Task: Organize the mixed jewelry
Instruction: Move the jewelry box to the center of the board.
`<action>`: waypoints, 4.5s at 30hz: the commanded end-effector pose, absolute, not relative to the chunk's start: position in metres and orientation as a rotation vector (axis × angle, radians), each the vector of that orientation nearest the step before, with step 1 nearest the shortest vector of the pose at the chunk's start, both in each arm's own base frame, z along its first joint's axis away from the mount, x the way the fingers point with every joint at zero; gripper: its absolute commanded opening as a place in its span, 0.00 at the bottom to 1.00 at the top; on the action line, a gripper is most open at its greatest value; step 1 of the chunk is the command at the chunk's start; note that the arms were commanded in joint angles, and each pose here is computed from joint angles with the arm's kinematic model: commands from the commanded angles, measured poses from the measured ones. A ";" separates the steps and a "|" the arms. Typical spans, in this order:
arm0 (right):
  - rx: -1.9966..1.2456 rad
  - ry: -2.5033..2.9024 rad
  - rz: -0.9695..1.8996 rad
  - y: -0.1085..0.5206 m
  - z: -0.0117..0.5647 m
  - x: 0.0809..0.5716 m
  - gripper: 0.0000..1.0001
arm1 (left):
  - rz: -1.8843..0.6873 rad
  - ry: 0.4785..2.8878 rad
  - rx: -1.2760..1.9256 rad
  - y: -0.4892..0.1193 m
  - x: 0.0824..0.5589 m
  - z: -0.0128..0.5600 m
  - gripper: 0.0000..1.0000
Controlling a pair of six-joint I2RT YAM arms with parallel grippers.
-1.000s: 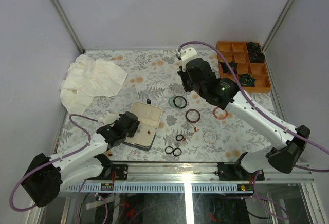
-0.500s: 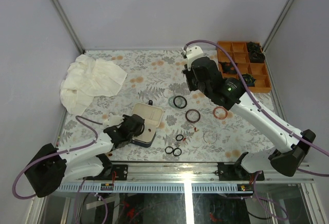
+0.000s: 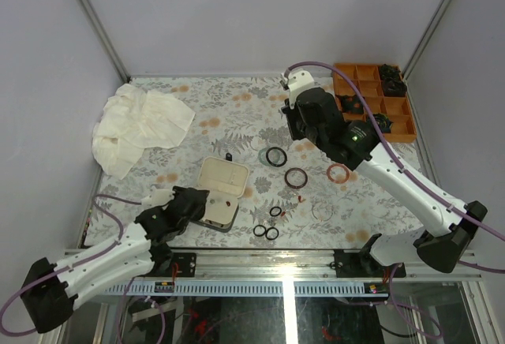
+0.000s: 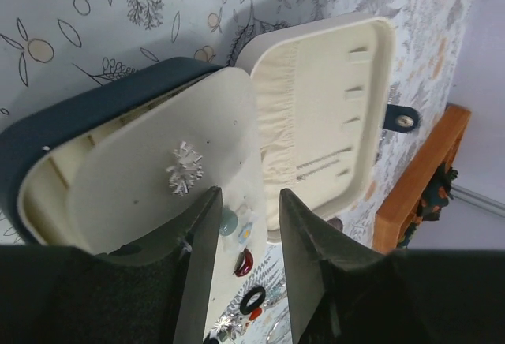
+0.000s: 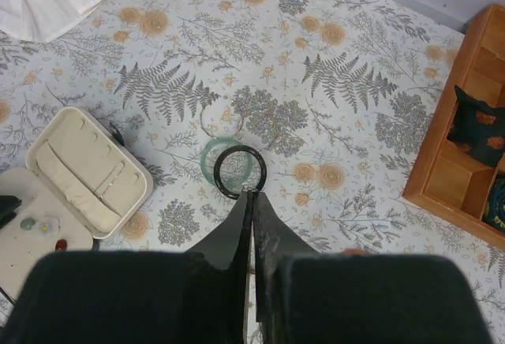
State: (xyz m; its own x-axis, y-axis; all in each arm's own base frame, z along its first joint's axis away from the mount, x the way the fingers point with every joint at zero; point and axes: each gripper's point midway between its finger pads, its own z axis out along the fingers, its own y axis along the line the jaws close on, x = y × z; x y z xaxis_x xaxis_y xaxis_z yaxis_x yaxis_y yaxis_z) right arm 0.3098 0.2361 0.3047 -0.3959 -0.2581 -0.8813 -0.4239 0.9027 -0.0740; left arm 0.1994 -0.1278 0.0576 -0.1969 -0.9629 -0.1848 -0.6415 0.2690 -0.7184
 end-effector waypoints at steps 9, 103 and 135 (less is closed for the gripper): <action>-0.470 1.965 0.259 0.240 0.316 0.309 0.00 | -0.670 1.832 -1.301 -0.106 0.202 0.100 0.38; -0.489 1.949 0.311 0.242 0.304 0.300 0.00 | -0.238 2.382 -1.281 -0.095 0.121 0.048 0.38; -0.447 1.973 0.242 0.230 0.304 0.323 0.00 | -0.111 2.385 -1.003 -0.115 0.168 0.012 0.29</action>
